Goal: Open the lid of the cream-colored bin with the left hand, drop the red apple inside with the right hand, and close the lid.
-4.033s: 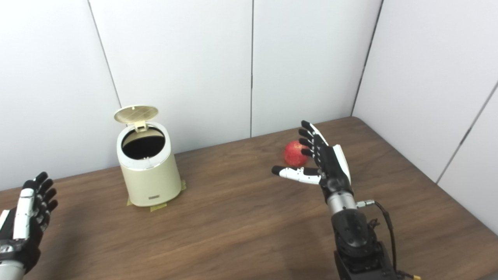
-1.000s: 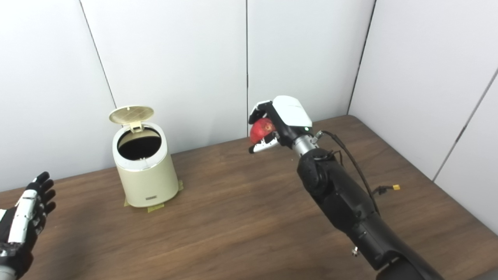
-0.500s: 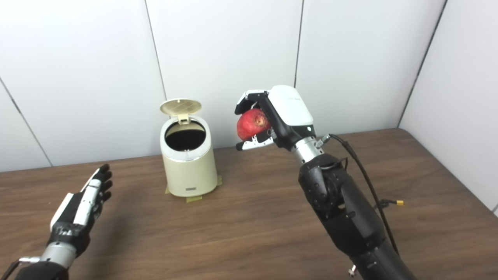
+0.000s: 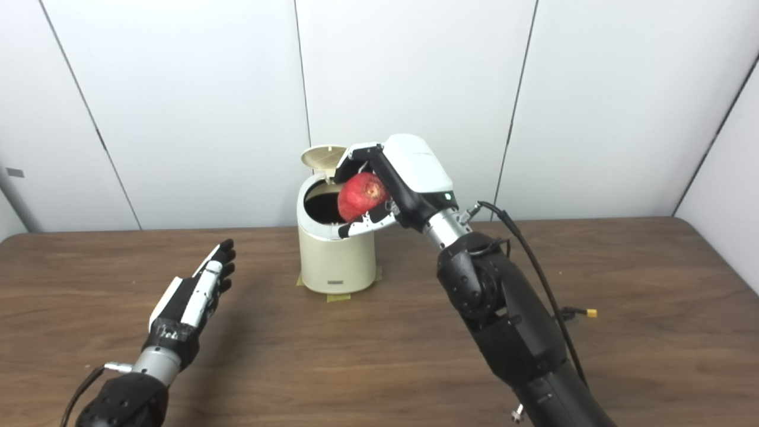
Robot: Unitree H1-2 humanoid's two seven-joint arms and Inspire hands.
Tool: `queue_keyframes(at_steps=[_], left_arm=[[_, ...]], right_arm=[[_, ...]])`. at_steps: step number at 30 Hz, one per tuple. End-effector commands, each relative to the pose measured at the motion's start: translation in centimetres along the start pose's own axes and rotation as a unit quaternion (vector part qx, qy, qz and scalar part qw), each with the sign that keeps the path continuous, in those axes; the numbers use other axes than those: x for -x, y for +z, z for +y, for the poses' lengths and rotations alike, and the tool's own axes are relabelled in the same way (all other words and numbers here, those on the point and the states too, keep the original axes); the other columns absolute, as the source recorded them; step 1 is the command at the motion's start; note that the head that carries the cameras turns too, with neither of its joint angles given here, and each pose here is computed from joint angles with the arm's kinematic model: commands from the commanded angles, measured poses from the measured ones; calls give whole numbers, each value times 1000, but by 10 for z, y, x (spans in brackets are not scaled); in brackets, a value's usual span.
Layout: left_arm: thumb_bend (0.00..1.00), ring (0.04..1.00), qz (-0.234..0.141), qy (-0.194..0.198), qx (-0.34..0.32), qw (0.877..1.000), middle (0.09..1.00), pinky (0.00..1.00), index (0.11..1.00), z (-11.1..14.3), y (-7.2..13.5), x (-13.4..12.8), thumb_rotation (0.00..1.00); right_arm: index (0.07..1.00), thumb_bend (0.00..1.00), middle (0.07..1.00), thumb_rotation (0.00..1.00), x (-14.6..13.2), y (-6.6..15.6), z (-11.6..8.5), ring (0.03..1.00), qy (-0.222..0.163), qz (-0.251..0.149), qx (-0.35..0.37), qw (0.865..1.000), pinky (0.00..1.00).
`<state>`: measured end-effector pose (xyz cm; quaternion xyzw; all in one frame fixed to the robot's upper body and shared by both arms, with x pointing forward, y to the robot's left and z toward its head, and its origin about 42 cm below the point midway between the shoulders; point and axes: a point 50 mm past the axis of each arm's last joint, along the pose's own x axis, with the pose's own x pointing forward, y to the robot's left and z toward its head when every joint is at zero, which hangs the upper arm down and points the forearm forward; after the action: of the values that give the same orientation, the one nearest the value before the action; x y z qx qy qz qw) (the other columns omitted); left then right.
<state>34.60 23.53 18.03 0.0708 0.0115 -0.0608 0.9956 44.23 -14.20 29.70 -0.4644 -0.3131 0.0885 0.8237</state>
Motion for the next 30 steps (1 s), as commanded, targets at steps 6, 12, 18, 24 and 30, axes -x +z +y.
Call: queue_keyframes(at_steps=[6, 12, 18, 24, 30], left_arm=[[441, 1000, -41, 3, -4, 999, 1000, 1000, 1000, -6, 21, -8, 1000], [450, 1000, -42, 0, -2, 999, 1000, 1000, 1000, -11, 21, -9, 1000], [458, 1000, -44, 0, -2, 999, 1000, 1000, 1000, -12, 21, -9, 1000], [462, 1000, -47, 1, 0, 999, 1000, 1000, 1000, -11, 20, -9, 1000], [458, 1000, -48, 2, -4, 999, 1000, 1000, 1000, -10, 21, -7, 1000]], right_arm=[[516, 496, 506, 0, -41, 22, -14, 386, -43, -39, 2, 998, 338], [513, 496, 506, 0, -53, 20, -6, 388, -40, -31, -6, 999, 326], [513, 496, 506, 0, -65, 17, 2, 391, -33, -24, -10, 999, 327], [513, 496, 507, 0, -72, 12, 9, 393, -27, -13, -13, 999, 326], [507, 497, 508, 0, -73, 6, 14, 393, -23, -3, -15, 1000, 336]])
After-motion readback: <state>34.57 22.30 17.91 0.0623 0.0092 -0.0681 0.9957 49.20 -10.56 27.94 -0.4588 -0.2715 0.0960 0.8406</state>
